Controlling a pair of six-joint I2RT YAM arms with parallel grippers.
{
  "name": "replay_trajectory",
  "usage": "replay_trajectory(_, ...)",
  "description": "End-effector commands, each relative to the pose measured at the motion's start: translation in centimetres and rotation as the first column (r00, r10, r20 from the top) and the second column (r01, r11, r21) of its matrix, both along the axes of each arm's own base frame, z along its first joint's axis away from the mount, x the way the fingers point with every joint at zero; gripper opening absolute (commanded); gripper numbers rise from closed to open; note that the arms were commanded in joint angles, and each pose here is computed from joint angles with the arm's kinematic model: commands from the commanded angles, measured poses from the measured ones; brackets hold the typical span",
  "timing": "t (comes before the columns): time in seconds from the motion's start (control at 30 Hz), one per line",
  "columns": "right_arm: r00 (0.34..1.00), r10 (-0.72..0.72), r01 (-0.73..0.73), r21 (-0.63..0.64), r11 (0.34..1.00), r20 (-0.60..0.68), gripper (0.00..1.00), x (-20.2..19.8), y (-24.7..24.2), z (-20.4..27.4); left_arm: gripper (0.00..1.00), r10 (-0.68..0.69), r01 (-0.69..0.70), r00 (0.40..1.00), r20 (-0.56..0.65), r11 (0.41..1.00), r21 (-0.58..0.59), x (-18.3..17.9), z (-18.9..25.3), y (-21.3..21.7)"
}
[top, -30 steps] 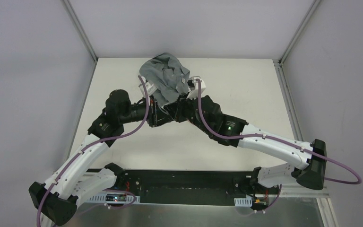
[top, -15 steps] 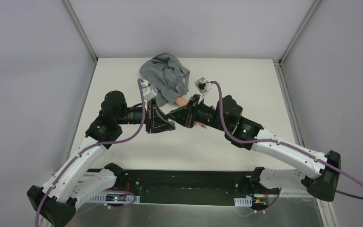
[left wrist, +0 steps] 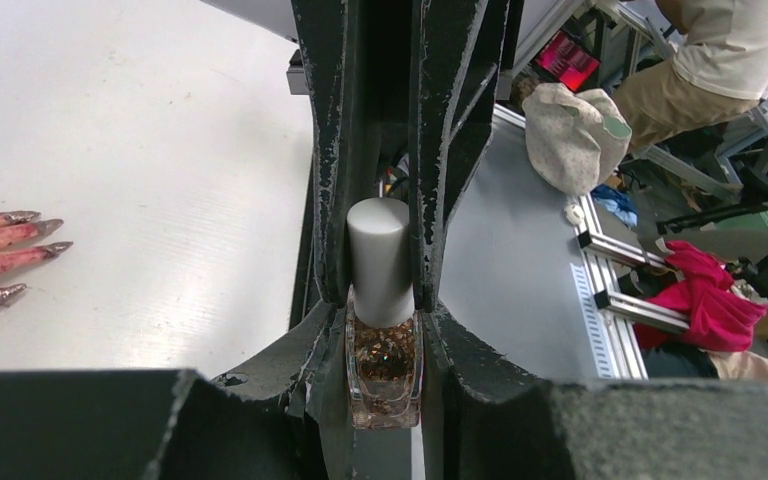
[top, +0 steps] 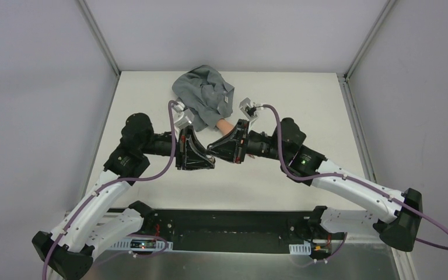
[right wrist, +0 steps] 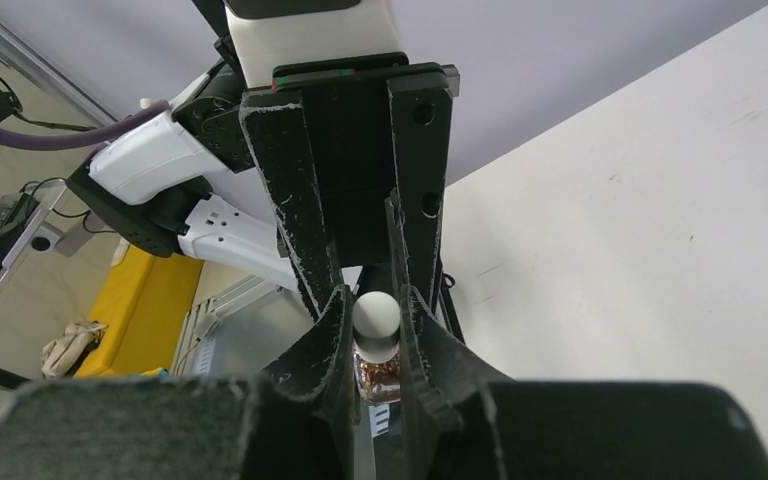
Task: Paint the nails
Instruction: Unscrew the nail polish bottle.
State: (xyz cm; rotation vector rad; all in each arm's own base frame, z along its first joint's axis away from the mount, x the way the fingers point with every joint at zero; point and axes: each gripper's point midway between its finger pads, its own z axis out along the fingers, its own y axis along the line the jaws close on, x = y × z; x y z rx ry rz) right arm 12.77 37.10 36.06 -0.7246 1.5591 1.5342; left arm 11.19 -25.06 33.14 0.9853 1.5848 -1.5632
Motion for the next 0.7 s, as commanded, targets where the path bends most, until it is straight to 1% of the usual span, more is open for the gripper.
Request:
replay_trajectory(0.0, 0.998, -0.01, 0.006, 0.087, 0.996, 0.055, 0.0, -0.2, -1.0, 2.5, 0.15, -0.037, 0.045, 0.992, 0.123, 0.997, -0.065, -1.3, 2.9, 0.4)
replay_trajectory(0.07, 0.998, -0.039, 0.034, 0.093, 0.995, 0.05, 0.0, 0.1, -1.3, 2.6, 0.4, -0.014, 0.021, 0.993, 0.114, 0.998, -0.065, -0.9, 2.8, 0.3)
replay_trajectory(0.1, 0.998, -0.05, 0.045, 0.095, 0.994, 0.05, 0.0, 0.3, -1.5, 2.6, 0.5, -0.005, 0.012, 0.994, 0.111, 0.998, -0.065, -0.7, 2.8, 0.2)
replay_trajectory(0.17, 0.997, -0.062, 0.057, 0.097, 0.994, 0.052, 0.0, 0.3, -1.7, 2.7, 0.63, 0.009, -0.002, 0.994, 0.106, 0.998, -0.065, -0.5, 2.8, 0.2)
replay_trajectory(0.2, 0.997, -0.063, 0.058, 0.095, 0.994, 0.052, 0.0, 0.3, -1.7, 2.7, 0.65, 0.014, -0.007, 0.994, 0.104, 0.998, -0.065, -0.4, 2.8, 0.2)
replay_trajectory(0.3, 0.997, -0.062, 0.057, 0.091, 0.994, 0.051, 0.0, 0.3, -1.7, 2.6, 0.67, 0.03, -0.024, 0.994, 0.1, 0.998, -0.065, -0.1, 2.8, 0.2)
replay_trajectory(0.37, 0.997, -0.064, 0.059, 0.092, 0.994, 0.051, 0.0, 0.4, -1.7, 2.6, 0.65, 0.047, -0.041, 0.995, 0.093, 0.997, -0.063, 0.3, 2.6, 0.2)
replay_trajectory(0.67, 0.997, -0.06, 0.056, 0.088, 0.995, 0.049, 0.0, 0.5, -1.3, 2.6, 0.47, 0.07, -0.068, 0.996, 0.053, 0.997, -0.047, 1.3, 1.9, -0.2)
